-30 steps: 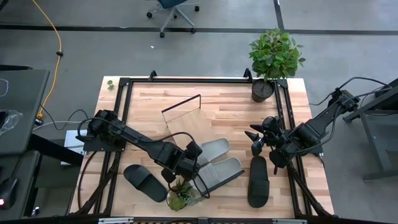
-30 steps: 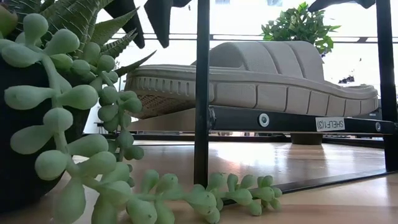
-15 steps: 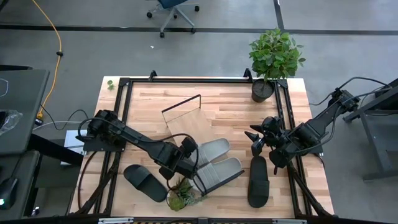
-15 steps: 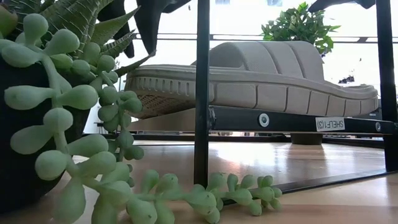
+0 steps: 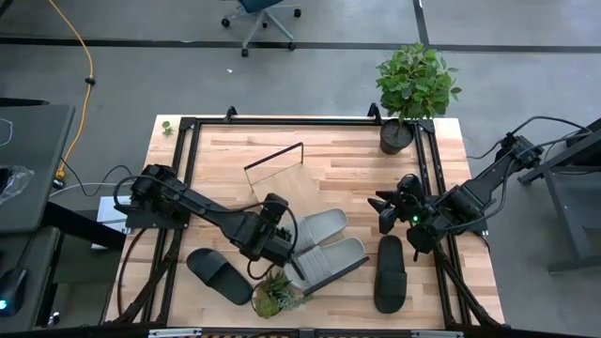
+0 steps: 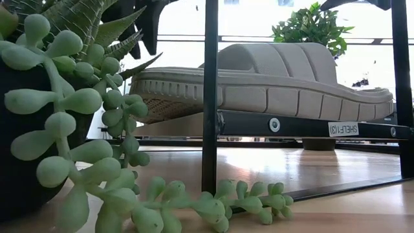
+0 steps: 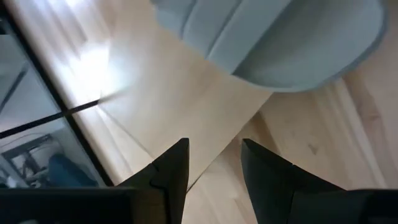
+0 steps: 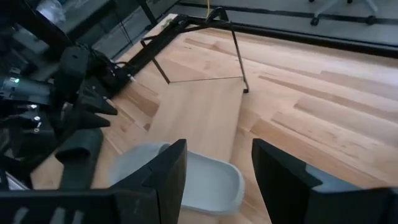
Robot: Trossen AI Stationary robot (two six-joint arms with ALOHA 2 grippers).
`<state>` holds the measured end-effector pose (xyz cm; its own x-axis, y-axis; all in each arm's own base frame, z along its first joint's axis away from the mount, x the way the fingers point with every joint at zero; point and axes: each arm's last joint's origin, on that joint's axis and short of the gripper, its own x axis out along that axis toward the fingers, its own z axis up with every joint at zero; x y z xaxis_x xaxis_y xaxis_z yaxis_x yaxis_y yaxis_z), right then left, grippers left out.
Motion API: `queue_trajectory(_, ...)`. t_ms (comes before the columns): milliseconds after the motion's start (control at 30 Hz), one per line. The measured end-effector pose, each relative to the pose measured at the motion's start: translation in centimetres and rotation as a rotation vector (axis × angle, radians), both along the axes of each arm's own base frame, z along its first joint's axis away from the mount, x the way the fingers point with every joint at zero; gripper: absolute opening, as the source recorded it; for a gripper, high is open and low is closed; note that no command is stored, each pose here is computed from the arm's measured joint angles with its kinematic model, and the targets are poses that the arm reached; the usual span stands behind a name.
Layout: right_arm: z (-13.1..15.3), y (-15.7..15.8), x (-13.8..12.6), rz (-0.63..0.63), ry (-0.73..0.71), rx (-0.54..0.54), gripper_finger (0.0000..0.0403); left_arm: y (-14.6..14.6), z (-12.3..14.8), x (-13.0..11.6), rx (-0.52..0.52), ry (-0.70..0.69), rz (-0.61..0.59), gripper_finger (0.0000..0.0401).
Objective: Pick and place slides into the shelf
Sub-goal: Put the right black slipper on the shelf
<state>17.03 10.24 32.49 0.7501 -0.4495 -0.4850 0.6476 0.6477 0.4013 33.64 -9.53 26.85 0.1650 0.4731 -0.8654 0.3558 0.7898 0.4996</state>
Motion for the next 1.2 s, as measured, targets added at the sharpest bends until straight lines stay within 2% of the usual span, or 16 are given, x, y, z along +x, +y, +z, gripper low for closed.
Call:
queue_trajectory(167, 0.2, -0.1, 0.4, -0.009, -0.03, 0.004, 0.0172, 1.3, 2.7, -0.9, 0.001, -0.105, 0.058, 0.0133)
queue_trajectory(333, 0.5, -0.4, 1.0, 0.015, -0.02, -0.028, 0.0172, 3.6, 6.8, -2.5, -0.063, -0.241, 0.119, 0.0133)
queue_trajectory(567, 1.1, -0.3, 1.0, 0.197, 0.037, -0.001, 0.0172, 5.7, 12.9, -6.7, -0.206, -0.437, 0.154, 0.0133)
queue_trajectory(667, 1.6, -0.5, 0.7, 0.237, 0.02, 0.014, 0.0172, 6.2, 14.9, -8.7, -0.258, -0.516, 0.151, 0.0133)
queue_trajectory(1000, 2.9, -1.1, -0.5, 0.316, -0.034, 0.105, 0.0172, 7.0, 18.2, -14.2, -0.421, -0.703, 0.237, 0.0133)
queue_trajectory(1200, 3.0, -1.4, -0.3, 0.308, -0.043, 0.119, 0.0172, 7.0, 18.3, -15.3, -0.533, -0.68, 0.282, 0.0133)
